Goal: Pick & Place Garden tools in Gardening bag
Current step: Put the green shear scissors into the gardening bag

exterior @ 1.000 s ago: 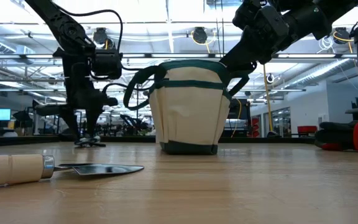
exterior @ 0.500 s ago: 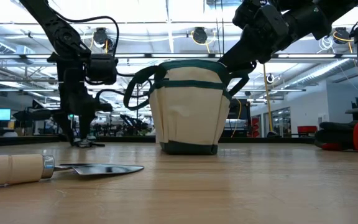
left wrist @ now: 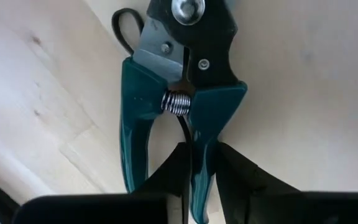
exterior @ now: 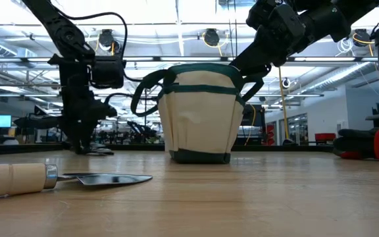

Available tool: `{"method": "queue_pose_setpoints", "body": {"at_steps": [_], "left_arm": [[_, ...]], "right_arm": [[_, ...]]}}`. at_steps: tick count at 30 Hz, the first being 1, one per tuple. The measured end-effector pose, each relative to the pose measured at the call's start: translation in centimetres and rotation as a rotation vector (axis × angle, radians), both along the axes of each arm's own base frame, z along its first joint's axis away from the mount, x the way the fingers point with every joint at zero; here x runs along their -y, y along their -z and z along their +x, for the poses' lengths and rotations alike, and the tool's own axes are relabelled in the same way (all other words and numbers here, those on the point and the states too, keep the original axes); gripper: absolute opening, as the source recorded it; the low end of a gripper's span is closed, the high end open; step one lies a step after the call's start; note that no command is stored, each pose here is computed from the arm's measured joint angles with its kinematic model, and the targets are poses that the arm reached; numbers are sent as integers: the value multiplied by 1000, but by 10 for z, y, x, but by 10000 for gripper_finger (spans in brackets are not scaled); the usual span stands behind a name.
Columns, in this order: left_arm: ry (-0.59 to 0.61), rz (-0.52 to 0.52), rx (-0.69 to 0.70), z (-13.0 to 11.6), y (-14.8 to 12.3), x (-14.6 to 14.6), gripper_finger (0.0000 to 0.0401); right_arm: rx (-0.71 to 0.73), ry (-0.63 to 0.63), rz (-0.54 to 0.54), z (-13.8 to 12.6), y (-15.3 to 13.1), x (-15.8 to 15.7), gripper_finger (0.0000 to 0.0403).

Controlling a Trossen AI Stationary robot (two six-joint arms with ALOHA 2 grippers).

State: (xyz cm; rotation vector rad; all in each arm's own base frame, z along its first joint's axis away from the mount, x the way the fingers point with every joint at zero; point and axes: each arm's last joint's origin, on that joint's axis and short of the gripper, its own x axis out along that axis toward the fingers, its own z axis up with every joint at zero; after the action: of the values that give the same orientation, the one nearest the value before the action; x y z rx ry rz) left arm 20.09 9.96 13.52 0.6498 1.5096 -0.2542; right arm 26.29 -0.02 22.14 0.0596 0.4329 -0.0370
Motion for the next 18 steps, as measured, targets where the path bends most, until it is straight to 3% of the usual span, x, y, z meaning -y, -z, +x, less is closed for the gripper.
{"method": "queue_pose_setpoints", "body": {"at_steps": [9, 18], "left_arm": [[-142, -193, 244, 22, -30, 24, 53], [-212, -245, 422, 29, -63, 52, 53]], "right_arm": [[0, 0, 0, 0, 0, 0, 171], [0, 0, 1, 0, 0, 0, 171]]}}
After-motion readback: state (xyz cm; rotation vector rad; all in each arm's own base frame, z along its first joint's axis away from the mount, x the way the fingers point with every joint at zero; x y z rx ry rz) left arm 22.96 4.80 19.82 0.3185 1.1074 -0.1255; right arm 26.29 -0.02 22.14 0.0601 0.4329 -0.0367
